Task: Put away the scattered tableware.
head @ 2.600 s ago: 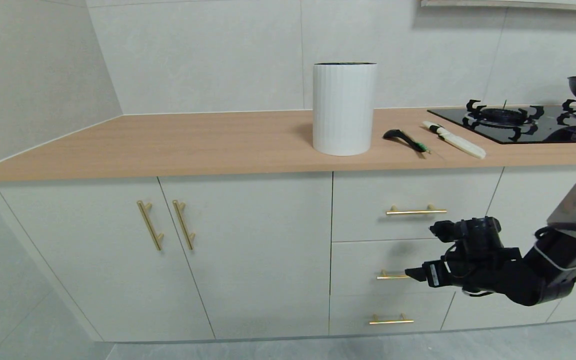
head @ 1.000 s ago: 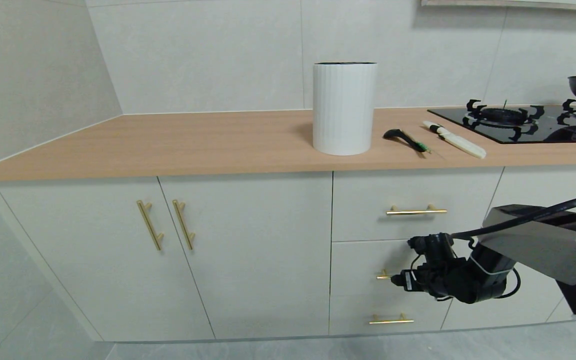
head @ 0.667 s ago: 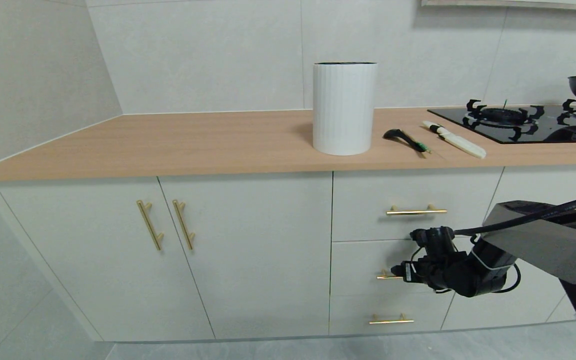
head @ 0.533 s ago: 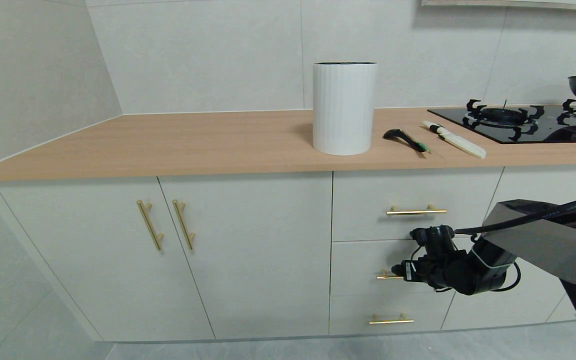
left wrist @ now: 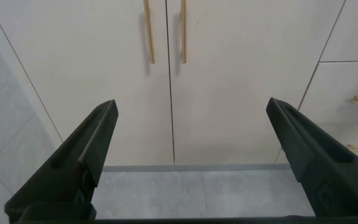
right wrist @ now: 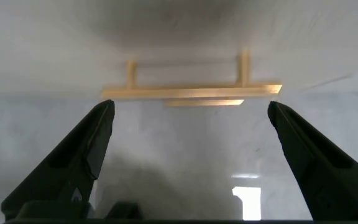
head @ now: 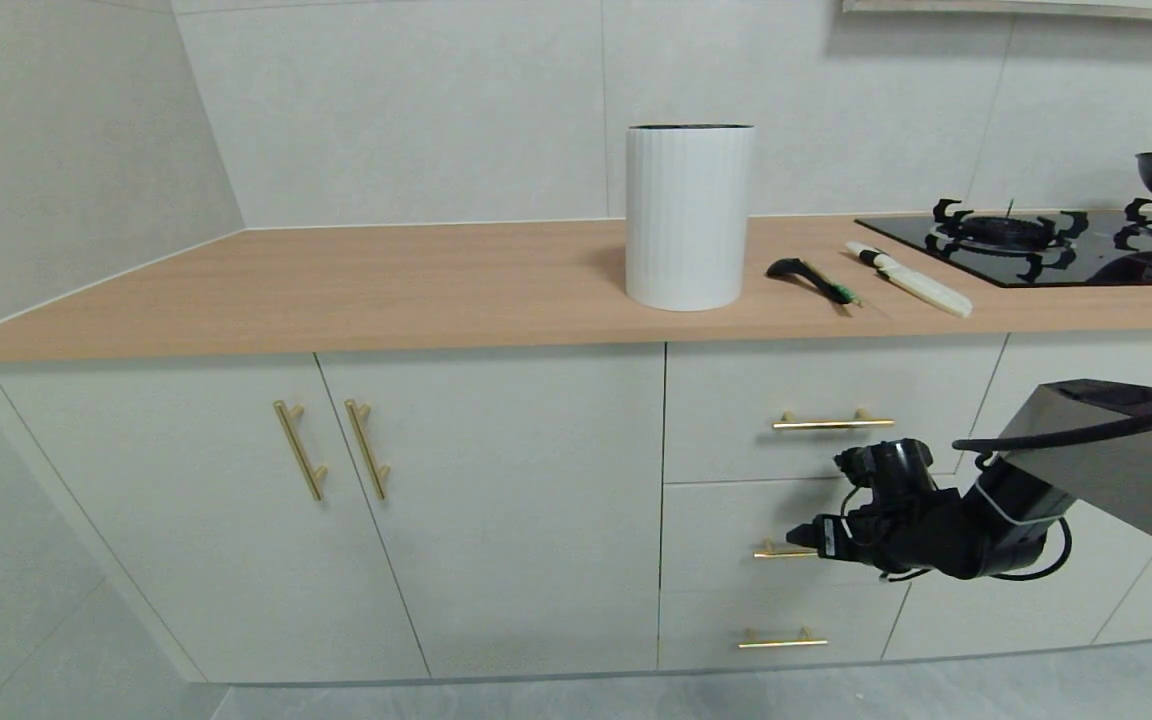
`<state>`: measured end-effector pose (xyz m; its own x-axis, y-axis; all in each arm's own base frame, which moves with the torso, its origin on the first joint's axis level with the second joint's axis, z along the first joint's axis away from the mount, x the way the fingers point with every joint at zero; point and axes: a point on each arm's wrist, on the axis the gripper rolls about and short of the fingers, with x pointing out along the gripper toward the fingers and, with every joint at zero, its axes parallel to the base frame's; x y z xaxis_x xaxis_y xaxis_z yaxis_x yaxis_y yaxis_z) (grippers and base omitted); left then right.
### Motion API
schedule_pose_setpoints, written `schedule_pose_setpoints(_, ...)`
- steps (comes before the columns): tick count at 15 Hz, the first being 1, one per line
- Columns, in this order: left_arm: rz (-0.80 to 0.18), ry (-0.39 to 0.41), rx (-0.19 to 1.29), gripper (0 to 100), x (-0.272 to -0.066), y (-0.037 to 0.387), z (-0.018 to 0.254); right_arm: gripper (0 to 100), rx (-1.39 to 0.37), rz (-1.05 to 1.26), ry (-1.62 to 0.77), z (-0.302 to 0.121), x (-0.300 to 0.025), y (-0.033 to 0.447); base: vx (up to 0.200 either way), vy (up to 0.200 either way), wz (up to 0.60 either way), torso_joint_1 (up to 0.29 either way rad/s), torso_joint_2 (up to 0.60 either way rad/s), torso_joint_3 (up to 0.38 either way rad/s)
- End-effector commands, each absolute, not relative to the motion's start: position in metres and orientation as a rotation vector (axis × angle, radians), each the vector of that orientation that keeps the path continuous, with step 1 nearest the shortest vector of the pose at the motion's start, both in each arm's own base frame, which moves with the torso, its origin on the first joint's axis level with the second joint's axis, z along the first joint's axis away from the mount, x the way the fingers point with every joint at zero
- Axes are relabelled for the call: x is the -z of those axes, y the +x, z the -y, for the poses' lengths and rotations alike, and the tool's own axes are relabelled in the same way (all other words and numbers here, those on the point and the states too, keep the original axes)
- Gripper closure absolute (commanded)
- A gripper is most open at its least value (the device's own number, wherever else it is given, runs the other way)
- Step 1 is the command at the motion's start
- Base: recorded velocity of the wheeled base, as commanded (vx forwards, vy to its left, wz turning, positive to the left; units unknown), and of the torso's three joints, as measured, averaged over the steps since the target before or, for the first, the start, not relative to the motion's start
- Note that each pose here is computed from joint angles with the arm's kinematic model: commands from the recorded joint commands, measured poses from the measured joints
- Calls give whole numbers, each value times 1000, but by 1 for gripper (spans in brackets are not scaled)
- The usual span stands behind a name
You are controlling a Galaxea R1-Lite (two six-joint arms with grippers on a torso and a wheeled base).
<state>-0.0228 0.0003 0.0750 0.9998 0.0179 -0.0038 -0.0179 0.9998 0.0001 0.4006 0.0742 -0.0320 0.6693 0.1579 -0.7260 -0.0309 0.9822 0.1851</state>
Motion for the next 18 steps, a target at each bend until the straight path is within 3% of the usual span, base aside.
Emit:
schedule_pose_setpoints(1, -5, 0, -18, 0, -75, -23, 0, 0, -111, -804, 163, -70, 23, 400, 0, 0, 0, 0, 0, 0)
schedule_pose_setpoints(6, -3, 0, -18, 0, -75, -23, 0, 0, -133, -788, 113, -71, 31, 402, 0, 0, 0, -8, 24, 20)
schedule_pose_setpoints(13, -5, 0, -18, 0, -75, -23, 0, 0, -153, -752, 76, -71, 31, 405, 0, 0, 0, -59, 259, 202)
schedule_pose_setpoints(18, -5, 0, -18, 0, -75, -23, 0, 0, -120, -705, 59, -72, 6, 403, 0, 0, 0, -3, 8, 10)
